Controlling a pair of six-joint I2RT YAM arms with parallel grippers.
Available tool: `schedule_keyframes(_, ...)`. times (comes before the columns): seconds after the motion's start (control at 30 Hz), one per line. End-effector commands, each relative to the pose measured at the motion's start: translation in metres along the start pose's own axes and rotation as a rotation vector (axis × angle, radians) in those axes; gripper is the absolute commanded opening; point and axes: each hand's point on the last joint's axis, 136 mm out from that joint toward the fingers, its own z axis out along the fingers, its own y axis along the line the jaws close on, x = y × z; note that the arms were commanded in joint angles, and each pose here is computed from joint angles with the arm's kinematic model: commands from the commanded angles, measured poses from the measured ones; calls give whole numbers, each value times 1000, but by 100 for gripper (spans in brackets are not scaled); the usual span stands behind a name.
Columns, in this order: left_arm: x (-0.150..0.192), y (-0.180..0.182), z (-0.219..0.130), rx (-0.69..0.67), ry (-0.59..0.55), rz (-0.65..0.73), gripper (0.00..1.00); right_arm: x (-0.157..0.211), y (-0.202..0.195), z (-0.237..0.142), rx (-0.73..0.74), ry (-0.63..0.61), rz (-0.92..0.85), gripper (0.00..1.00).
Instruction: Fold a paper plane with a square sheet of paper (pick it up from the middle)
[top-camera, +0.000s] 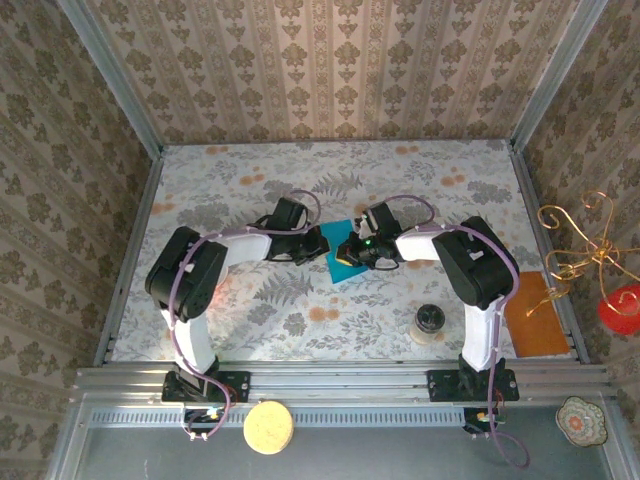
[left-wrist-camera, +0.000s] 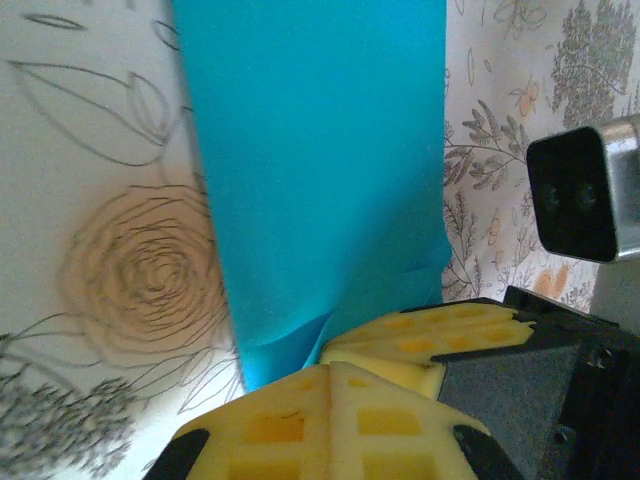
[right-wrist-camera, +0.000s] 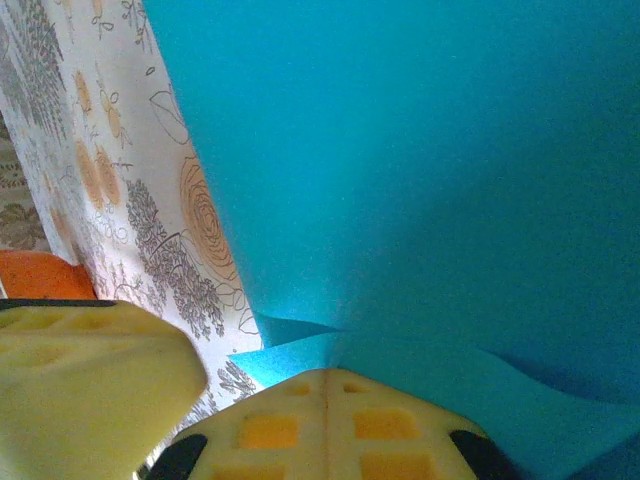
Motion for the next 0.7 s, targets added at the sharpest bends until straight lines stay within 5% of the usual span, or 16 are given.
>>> schedule_keyframes(0.0,0,-3,9,6,20,8,0,27,-66,12,207,68,99,4)
schedule_keyframes(0.67,14,37,18,-236,74,28,0,14,-36,2,112,38,86,6)
